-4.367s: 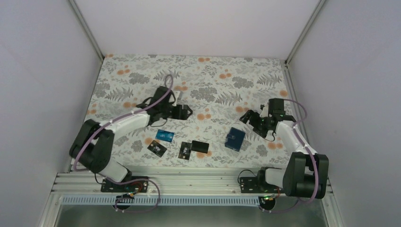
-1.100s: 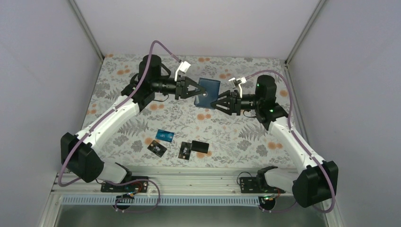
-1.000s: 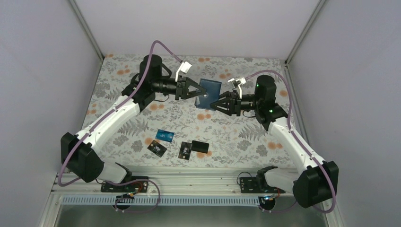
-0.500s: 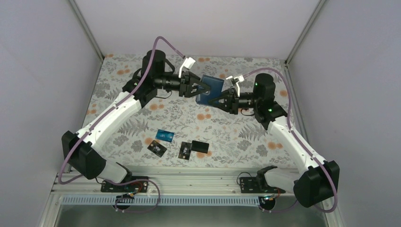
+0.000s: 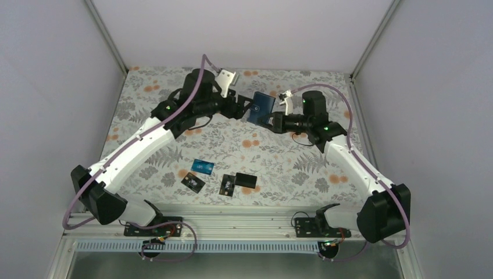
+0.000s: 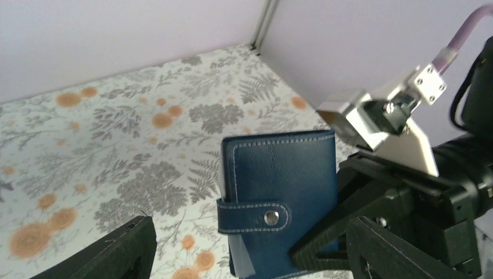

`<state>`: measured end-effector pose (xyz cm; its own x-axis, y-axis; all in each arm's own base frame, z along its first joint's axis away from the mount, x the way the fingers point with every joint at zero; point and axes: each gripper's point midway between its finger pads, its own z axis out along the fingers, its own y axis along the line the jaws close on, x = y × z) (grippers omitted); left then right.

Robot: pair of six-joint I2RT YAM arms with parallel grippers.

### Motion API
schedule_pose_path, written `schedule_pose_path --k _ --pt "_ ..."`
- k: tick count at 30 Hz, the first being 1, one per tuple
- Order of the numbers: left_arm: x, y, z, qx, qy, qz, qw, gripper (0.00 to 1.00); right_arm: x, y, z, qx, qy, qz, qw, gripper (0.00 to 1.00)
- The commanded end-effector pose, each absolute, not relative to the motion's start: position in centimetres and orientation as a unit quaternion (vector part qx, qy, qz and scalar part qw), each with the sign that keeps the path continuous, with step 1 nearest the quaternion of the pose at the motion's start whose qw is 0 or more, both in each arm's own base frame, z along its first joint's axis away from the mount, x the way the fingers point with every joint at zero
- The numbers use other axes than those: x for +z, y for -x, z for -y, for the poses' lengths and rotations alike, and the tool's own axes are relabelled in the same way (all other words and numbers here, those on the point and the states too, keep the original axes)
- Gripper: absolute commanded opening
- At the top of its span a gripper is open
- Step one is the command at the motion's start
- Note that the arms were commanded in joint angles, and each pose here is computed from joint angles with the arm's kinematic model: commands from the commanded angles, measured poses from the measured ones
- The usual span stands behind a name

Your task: Put the credit cards into the card holder

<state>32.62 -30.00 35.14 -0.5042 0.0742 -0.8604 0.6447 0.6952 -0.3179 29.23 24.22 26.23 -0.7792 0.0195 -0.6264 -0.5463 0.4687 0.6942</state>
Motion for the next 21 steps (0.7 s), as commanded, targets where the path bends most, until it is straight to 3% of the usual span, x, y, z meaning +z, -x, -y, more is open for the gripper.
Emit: schedule_pose_path --k 1,21 --pt "32.0 -33.4 29.6 -0.234 -0.212 -0.841 0.439 0.80 26.7 -29.6 -24.1 0.472 0.151 -0.816 0.297 0.04" --pt "26.8 -34.3 34.3 -0.177 -0.230 -0.871 0.397 0.71 24.9 -29.8 -24.6 0.458 0.160 -0.832 0.268 0.04"
